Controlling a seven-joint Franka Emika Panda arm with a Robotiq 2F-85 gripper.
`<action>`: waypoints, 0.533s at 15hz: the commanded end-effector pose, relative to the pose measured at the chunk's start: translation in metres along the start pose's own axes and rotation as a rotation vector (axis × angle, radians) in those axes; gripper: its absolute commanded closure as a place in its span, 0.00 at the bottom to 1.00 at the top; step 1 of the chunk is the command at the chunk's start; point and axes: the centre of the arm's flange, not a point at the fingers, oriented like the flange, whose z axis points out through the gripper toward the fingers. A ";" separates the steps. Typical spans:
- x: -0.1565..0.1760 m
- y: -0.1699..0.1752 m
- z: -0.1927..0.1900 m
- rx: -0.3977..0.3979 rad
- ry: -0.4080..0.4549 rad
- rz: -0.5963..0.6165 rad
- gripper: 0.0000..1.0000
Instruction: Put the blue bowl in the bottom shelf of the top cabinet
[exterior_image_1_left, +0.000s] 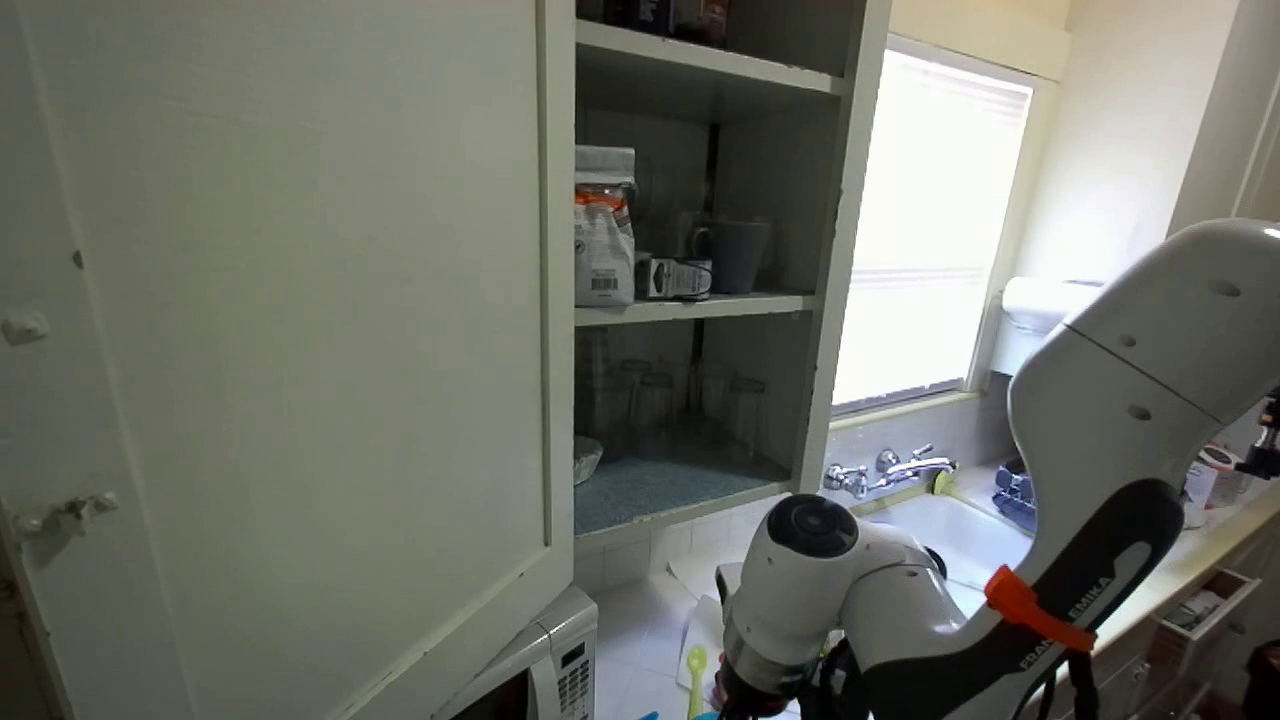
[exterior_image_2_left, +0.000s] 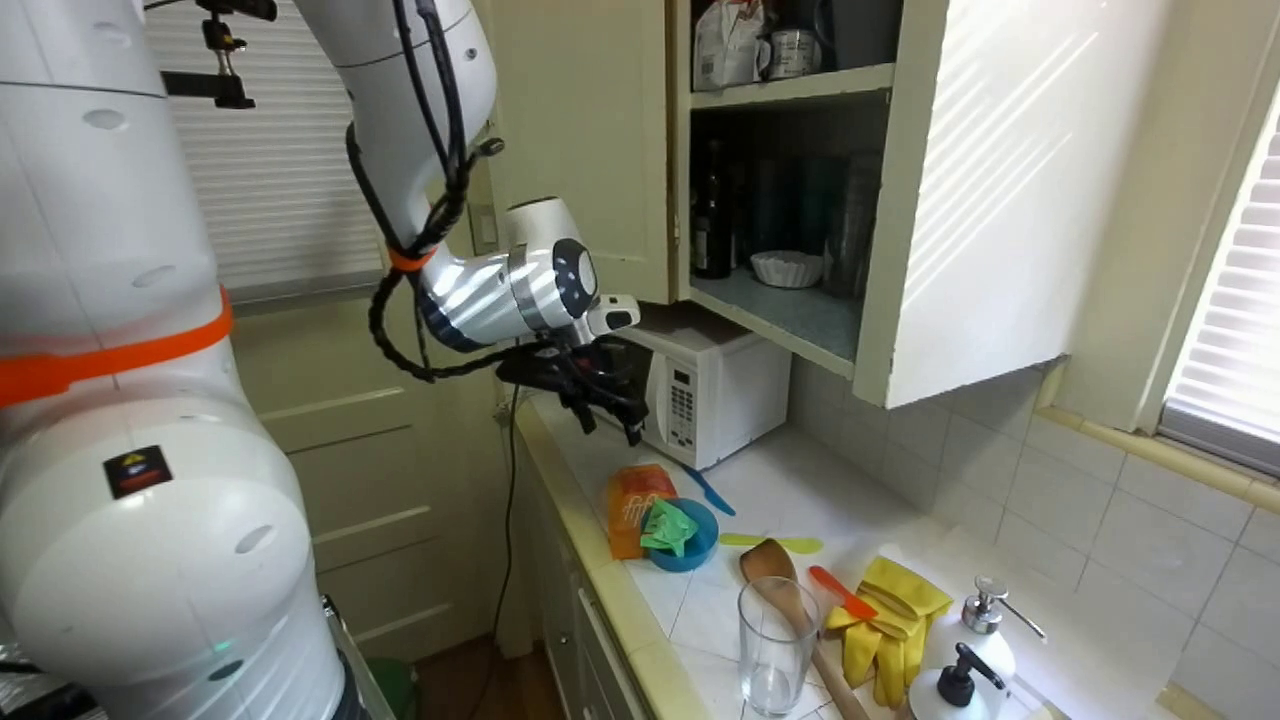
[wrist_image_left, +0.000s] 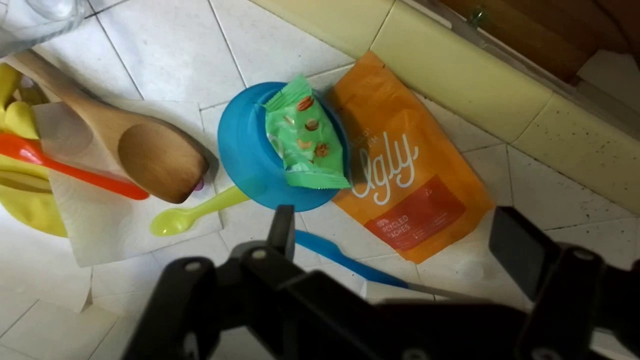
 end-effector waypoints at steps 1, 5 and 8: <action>-0.013 -0.010 0.050 0.007 0.015 -0.009 0.00; -0.030 0.007 0.079 -0.018 -0.009 0.006 0.00; -0.025 0.010 0.060 -0.029 -0.025 -0.007 0.00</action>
